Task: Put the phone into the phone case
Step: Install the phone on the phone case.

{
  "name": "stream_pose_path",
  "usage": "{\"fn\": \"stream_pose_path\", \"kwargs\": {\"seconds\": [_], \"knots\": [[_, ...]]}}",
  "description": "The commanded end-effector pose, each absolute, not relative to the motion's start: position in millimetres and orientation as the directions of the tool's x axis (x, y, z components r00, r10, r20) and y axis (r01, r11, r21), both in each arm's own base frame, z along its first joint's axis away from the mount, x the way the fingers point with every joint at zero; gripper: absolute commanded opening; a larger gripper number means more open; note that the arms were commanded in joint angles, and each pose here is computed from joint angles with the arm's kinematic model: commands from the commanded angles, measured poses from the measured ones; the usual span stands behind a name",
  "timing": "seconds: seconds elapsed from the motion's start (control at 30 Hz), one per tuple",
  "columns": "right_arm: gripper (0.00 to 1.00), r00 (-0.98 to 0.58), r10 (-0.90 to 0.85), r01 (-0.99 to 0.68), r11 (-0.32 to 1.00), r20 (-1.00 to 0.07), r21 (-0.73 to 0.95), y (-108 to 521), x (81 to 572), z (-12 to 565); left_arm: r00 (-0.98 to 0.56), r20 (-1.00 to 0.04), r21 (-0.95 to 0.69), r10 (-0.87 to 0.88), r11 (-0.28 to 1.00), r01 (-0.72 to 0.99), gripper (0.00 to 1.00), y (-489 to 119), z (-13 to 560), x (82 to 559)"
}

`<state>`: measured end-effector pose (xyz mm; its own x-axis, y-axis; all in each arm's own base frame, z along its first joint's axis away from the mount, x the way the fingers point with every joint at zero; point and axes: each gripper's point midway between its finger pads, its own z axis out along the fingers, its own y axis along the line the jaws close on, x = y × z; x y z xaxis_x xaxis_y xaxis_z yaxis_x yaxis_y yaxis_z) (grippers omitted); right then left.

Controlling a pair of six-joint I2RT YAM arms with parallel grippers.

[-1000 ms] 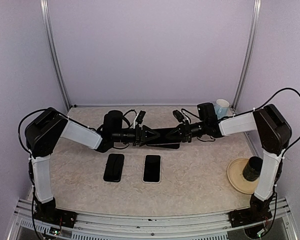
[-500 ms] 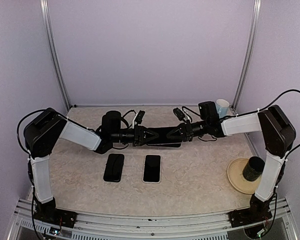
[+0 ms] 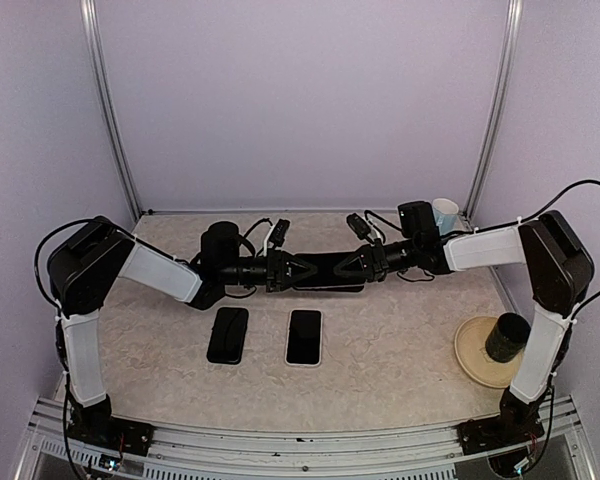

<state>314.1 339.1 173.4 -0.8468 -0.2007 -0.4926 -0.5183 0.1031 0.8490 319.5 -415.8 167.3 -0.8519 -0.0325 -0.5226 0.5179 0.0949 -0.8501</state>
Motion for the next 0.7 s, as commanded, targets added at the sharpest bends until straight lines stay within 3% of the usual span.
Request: {"fn": "stream_pose_path", "kwargs": {"seconds": [0.0, 0.67], "knots": [[0.04, -0.847, -0.187, -0.526, 0.169, -0.497, 0.833, 346, 315, 164, -0.775, -0.632, -0.771, -0.022, -0.081, 0.632, 0.01, -426, 226, 286], [0.19, -0.837, -0.223, -0.538, 0.176, -0.499, 0.824, 337, 314, 172, -0.763, -0.646, -0.757, -0.03, -0.109, 0.645, 0.0, -416, 238, 274]]}}
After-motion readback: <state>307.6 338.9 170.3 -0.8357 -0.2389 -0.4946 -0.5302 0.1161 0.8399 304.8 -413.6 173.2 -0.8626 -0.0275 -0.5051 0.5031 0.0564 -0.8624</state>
